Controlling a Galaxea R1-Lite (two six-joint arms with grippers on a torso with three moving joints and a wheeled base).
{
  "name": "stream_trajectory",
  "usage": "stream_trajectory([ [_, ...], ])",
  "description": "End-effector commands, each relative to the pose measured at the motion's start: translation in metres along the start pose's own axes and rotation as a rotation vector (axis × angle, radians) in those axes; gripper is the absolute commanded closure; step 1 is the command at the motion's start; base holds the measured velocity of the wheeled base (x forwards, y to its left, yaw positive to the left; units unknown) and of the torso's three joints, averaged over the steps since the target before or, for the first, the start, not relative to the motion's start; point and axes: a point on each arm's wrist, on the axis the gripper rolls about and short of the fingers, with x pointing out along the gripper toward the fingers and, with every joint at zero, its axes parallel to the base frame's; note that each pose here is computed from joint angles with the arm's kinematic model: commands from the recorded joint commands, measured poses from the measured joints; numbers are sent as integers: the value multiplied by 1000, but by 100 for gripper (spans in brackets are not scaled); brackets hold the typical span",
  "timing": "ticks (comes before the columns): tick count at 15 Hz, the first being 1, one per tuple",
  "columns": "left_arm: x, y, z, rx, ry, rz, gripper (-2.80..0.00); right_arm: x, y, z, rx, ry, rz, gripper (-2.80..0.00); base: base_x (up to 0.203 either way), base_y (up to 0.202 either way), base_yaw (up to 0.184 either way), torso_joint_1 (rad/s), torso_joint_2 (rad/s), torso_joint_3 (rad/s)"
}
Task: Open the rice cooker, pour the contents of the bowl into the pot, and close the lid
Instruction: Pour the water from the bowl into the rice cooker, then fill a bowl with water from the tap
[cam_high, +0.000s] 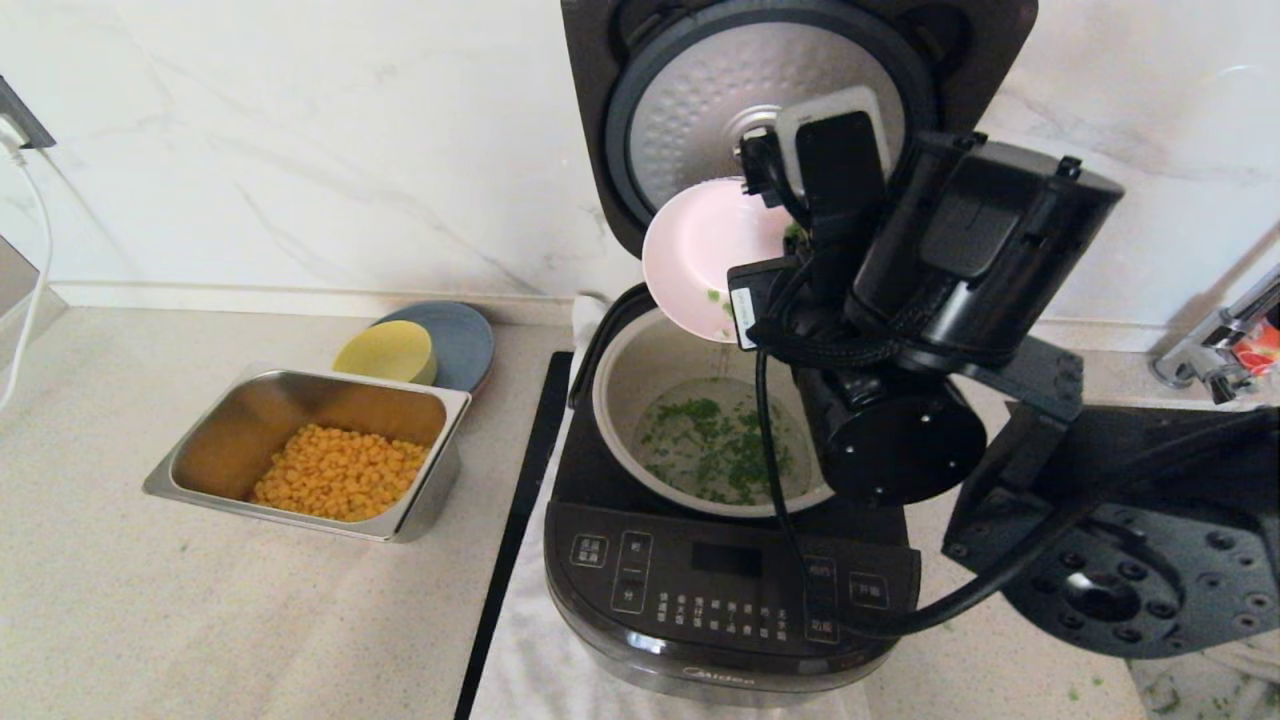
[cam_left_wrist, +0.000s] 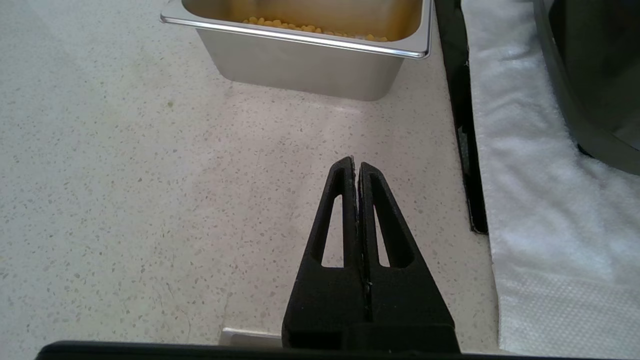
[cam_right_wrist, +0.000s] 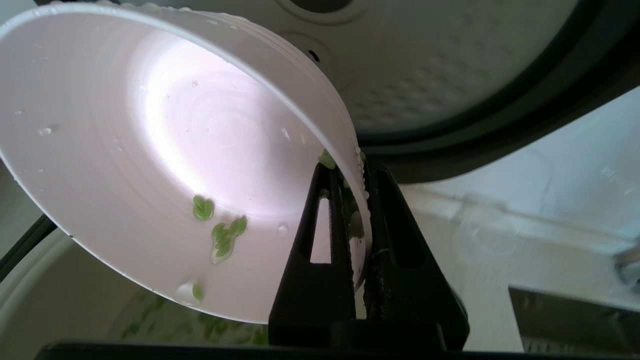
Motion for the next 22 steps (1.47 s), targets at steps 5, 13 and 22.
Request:
stream_trajectory([
  [5, 0, 0, 0, 1, -1, -1, 0, -29, -76, 37, 101, 436, 217, 0, 0, 0, 0, 0, 0, 0],
  [13, 0, 0, 0, 1, -2, -1, 0, -56, -229, 28, 447, 859, 156, 0, 0, 0, 0, 0, 0, 0],
  [22, 0, 0, 0, 0, -3, 1, 0, -39, -399, -97, 903, 1078, -367, 0, 0, 0, 0, 0, 0, 0],
])
